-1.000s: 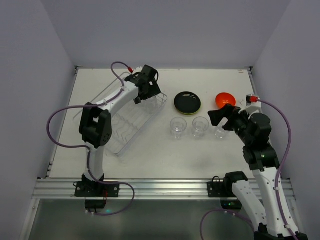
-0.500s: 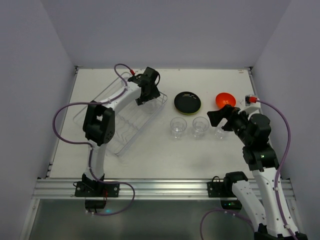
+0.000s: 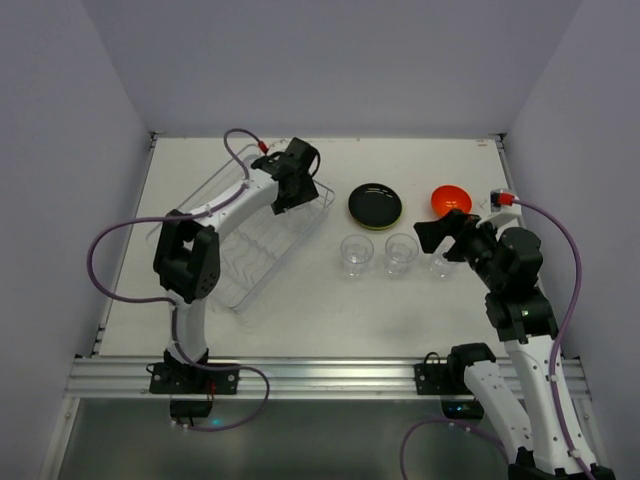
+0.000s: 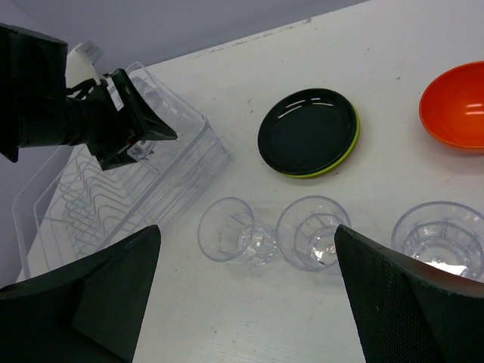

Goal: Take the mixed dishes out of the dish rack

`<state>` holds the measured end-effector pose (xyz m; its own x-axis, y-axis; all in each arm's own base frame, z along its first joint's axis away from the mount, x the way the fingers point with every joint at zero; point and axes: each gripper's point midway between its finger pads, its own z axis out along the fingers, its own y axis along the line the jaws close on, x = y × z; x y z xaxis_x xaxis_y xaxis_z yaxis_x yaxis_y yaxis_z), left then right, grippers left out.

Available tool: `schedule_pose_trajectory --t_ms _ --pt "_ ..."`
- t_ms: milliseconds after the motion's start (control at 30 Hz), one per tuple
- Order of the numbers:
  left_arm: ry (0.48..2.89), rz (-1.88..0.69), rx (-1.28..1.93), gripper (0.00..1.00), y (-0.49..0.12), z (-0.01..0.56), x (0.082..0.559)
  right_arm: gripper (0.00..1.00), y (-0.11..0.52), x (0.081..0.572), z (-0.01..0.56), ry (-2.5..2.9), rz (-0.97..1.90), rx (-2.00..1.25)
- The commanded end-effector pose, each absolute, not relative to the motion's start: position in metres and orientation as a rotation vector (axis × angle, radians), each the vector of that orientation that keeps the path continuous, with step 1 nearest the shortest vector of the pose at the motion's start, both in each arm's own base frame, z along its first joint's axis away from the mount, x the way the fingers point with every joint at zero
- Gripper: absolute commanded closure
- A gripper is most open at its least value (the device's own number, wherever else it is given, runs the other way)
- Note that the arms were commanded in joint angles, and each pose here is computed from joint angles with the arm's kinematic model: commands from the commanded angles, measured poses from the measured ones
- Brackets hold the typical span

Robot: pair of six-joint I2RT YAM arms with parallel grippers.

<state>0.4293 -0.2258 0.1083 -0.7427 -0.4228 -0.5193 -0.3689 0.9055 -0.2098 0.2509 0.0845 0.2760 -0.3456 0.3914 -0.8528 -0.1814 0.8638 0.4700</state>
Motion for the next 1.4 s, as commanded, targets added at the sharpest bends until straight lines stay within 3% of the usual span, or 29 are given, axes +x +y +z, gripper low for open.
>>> schedule_pose_trajectory --t_ms 0,500,667,733,967,1000,1367 --pt "2.355 -0.212 -0.560 1.00 -0.234 0.169 0.421 0.01 0.089 0.251 0.285 1.796 0.610 0.112" --pt "2.112 -0.292 -0.430 1.00 -0.228 0.265 0.360 0.01 0.112 0.244 0.288 1.783 0.734 -0.016" --pt "2.006 -0.698 -0.130 1.00 -0.260 0.309 0.316 0.01 0.160 0.206 0.306 1.693 1.045 -0.334" --pt "1.845 -0.964 0.013 1.00 -0.283 0.351 0.290 0.01 0.172 0.197 0.314 1.653 1.157 -0.384" --pt "1.610 -1.539 0.324 1.00 -0.329 0.374 0.205 0.01 0.198 0.159 0.325 1.467 1.444 -0.558" --pt "1.518 -1.598 0.351 1.00 -0.330 0.390 0.196 0.01 0.200 0.156 0.328 1.441 1.455 -0.582" --pt "1.451 -1.861 0.375 1.00 -0.343 0.387 0.161 0.06 0.210 0.132 0.345 1.303 1.505 -0.743"
